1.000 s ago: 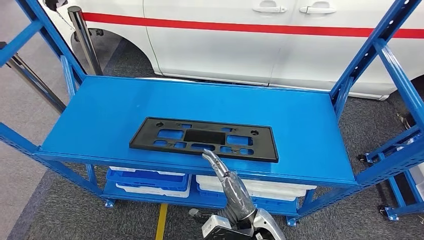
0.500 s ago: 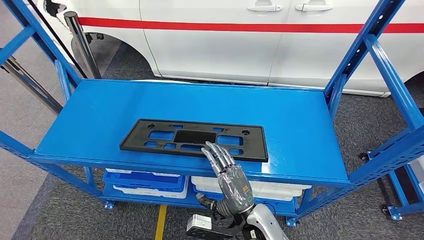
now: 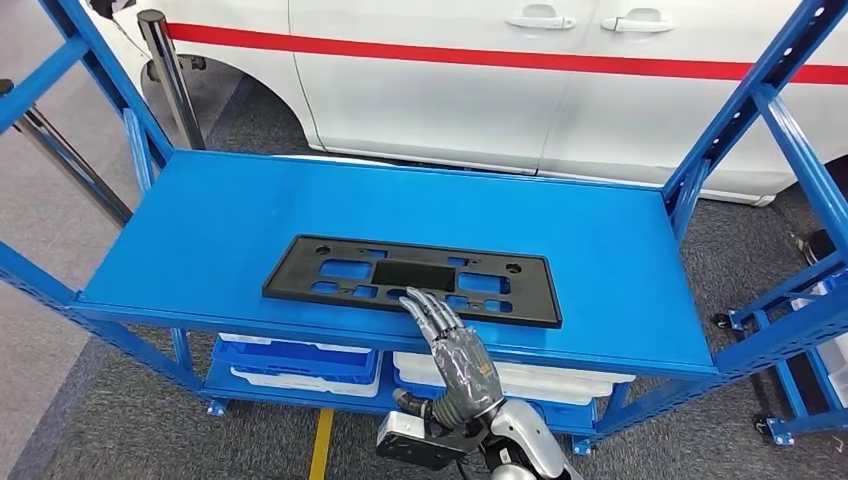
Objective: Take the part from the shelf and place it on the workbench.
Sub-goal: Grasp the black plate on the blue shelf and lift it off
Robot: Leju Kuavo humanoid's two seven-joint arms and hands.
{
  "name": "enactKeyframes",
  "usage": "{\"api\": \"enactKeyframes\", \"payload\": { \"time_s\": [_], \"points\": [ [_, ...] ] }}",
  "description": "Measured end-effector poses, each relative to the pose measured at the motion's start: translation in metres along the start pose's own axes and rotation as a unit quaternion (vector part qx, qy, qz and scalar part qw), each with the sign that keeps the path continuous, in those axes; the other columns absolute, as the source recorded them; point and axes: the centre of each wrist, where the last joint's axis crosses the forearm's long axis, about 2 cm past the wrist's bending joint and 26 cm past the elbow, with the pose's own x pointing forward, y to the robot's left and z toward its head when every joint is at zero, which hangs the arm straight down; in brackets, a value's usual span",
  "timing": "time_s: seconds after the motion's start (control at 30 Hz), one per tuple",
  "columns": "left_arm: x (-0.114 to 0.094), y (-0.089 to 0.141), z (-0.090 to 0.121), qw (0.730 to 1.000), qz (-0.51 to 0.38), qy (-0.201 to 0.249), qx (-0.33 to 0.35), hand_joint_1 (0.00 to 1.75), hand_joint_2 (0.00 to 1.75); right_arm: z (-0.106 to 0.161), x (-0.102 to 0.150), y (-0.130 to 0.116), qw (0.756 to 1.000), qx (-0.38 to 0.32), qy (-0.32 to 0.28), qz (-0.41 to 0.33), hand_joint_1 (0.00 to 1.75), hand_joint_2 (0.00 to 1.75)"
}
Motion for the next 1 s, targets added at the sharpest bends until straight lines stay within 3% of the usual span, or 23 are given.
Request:
{"api": "enactKeyframes", "payload": {
  "time_s": [0.4, 1.0],
  "points": [
    [0.0, 0.003, 0.0, 1.0, -0.001, -0.002, -0.001, 0.0, 0.0, 0.007, -0.028, -0.021, 0.996, -0.023, 0.066, 0.053, 0.0, 1.75],
    [0.001, 0.002, 0.0, 1.0, -0.01, -0.007, -0.002, 0.0, 0.0, 0.005, -0.055, -0.027, 0.981, 0.004, 0.127, 0.147, 0.0, 1.75]
  ]
}}
